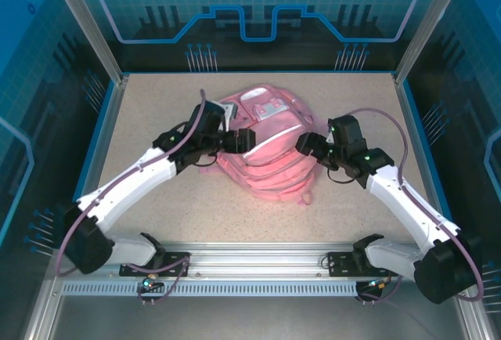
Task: Pack the student bag
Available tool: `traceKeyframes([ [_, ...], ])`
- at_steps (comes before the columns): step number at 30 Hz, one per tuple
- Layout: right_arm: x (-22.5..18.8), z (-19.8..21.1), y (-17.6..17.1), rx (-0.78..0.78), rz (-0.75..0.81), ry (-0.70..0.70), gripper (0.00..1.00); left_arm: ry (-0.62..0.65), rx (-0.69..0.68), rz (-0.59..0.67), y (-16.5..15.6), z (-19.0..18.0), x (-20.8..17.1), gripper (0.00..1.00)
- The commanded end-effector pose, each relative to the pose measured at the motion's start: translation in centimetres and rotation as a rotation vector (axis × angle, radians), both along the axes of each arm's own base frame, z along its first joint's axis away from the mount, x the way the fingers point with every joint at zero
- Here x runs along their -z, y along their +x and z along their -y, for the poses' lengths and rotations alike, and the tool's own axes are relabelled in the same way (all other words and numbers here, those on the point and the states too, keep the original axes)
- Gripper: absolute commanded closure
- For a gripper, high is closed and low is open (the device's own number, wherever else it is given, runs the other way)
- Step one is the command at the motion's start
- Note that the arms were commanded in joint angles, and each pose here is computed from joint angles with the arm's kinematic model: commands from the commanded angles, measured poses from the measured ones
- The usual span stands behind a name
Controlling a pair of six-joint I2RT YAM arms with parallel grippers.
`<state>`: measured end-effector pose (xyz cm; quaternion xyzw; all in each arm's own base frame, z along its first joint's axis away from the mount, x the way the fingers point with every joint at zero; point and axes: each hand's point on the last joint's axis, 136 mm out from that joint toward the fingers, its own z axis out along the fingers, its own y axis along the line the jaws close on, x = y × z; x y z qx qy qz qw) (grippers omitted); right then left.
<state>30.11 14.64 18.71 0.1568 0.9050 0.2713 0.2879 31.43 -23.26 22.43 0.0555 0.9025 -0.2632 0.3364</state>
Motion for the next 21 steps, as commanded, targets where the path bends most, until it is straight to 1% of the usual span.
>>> traceKeyframes([
  [1,-2.0,-0.7,0.9,-0.065,0.086,-0.052,0.19,0.028,0.083,0.046,-1.8,-0.4,2.0,0.23],
  [3,-2.3,-1.1,1.3,-0.081,0.102,-0.055,0.17,0.023,0.114,0.034,-3.1,-0.7,3.8,0.22],
  [6,-2.7,-1.6,1.9,-0.102,0.111,-0.052,0.14,-0.026,0.161,0.055,-3.9,-0.1,5.3,0.22],
  [9,-2.6,-2.1,2.4,-0.111,0.11,-0.04,0.07,-0.024,0.173,0.075,-3.6,0.1,6.1,0.23],
  [12,-2.4,-2.5,2.5,-0.125,0.108,-0.027,0.04,-0.01,0.186,0.105,-2.7,0.6,6.6,0.23],
  [14,-2.1,-2.3,2.5,-0.123,0.105,-0.038,0.01,-0.004,0.202,0.111,-2.1,1.1,6.9,0.26],
  [17,-1.8,-1.6,2.8,-0.109,0.097,-0.042,0.0,0.005,0.23,0.111,-1.7,1.8,7.5,0.31],
  [19,-2.0,-1.5,3.1,-0.118,0.087,-0.016,0.0,0.005,0.253,0.107,-1.8,2.1,7.6,0.36],
  [21,-2.3,-1.7,3.1,-0.137,0.089,-0.011,0.0,-0.007,0.293,0.105,-2.3,2.5,7.9,0.38],
])
